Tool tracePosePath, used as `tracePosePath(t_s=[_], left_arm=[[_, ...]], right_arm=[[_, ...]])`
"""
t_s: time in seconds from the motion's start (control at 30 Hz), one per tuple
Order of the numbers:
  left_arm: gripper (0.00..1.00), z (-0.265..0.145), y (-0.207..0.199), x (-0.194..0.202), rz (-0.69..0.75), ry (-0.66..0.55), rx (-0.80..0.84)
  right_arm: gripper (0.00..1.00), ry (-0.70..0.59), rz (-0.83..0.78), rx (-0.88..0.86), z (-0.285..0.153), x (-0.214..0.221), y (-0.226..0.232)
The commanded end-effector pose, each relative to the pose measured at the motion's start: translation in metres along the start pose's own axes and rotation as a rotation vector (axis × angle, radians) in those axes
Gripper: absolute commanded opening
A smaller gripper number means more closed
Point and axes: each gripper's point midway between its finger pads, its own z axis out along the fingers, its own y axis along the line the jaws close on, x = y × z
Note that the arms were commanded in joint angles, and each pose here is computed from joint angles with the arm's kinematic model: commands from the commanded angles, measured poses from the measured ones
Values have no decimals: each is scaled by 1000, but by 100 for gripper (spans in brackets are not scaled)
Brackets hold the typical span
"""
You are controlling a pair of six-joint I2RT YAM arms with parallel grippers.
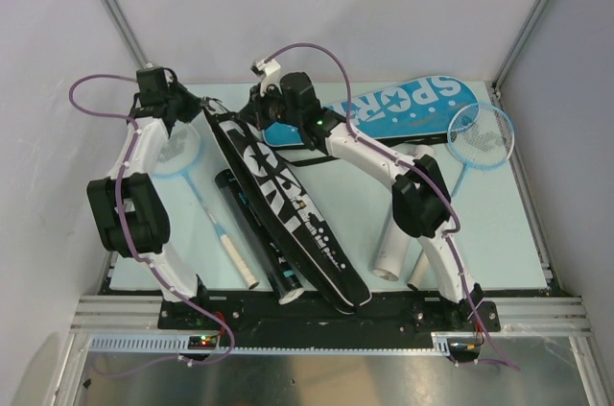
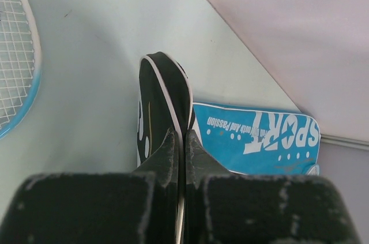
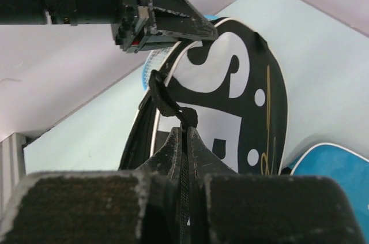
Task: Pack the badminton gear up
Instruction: Adjust the racket bag at the center of the board.
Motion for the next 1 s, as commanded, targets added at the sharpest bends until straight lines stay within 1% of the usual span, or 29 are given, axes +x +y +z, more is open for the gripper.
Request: tracePosePath(t_s=[0.0, 0.03, 0.13, 0.2, 0.3, 0.37, 0.53, 0.63, 0.87, 0.97], left_arm=[[0, -19, -21, -6, -16, -12, 73], [0, -19, -22, -5, -33, -3, 79], [0, -19, -25, 0, -93, 17, 85], [0, -18, -26, 1, -128, 25, 86], [0, -19, -27, 2, -171, 29, 86], [0, -19, -27, 1, -195, 25, 80], [0, -21, -29, 4, -259, 41, 81], [0, -22, -29, 6, -286, 57, 77], [0, -29, -30, 6, -340, 78, 62], [0, -32, -27, 8, -360, 87, 33]], right_arm=[[3, -36, -40, 86, 11, -5, -28], [6, -25, -36, 99, 13, 0, -31], [25, 19, -21, 148, 12, 10, -41], [37, 21, -26, 190, 7, 7, -42], [52, 6, -68, 251, -4, 2, -38], [57, -15, -115, 265, -9, -3, -31], [65, -86, -291, 207, -15, -6, -3], [65, -123, -397, 154, -20, 3, 9], [65, -231, -638, 72, -31, -4, 29], [68, -270, -770, 57, -35, -6, 38]])
